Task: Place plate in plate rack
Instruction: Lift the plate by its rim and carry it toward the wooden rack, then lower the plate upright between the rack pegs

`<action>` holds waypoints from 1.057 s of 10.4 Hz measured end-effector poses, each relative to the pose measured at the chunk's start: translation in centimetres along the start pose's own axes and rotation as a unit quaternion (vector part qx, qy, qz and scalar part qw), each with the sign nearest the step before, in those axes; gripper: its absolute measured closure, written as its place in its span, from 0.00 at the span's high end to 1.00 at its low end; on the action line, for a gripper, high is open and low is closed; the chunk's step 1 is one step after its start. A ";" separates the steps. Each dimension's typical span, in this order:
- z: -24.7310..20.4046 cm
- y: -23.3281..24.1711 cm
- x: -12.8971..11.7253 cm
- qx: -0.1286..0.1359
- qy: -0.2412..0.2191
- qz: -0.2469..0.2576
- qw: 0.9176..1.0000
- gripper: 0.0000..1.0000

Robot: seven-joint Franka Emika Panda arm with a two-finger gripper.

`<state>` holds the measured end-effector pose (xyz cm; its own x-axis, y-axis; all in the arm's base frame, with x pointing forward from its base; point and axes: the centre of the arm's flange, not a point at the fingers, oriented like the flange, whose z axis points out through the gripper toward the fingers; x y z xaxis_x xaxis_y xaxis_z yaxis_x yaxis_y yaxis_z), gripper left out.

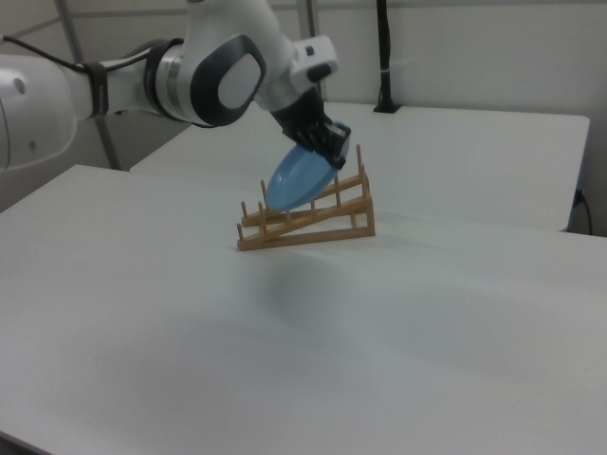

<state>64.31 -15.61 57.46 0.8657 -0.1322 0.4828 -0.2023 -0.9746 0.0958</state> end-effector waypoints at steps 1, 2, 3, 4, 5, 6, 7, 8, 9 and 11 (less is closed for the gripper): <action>-0.4 -1.5 0.9 -0.023 0.041 0.006 0.999 0.05; -0.5 -2.9 1.5 -0.043 0.076 0.009 0.996 0.05; -0.4 -4.1 2.0 -0.063 0.108 0.010 0.992 0.05; -0.4 -5.2 2.6 -0.086 0.136 0.015 0.987 0.05; -0.2 -6.2 3.1 -0.116 0.160 0.015 0.980 0.05; 0.1 -7.3 3.7 -0.145 0.186 0.018 0.971 0.05; 0.8 -8.2 4.1 -0.168 0.212 0.025 0.962 0.05; 1.7 -8.9 4.5 -0.183 0.235 0.034 0.954 0.05; 2.7 -9.6 4.8 -0.189 0.250 0.042 0.949 0.05; 4.9 -11.6 5.0 -0.192 0.270 0.044 0.943 0.05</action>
<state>73.24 -5.89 54.55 0.5004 0.0033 0.8658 -0.5030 -0.8129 0.2938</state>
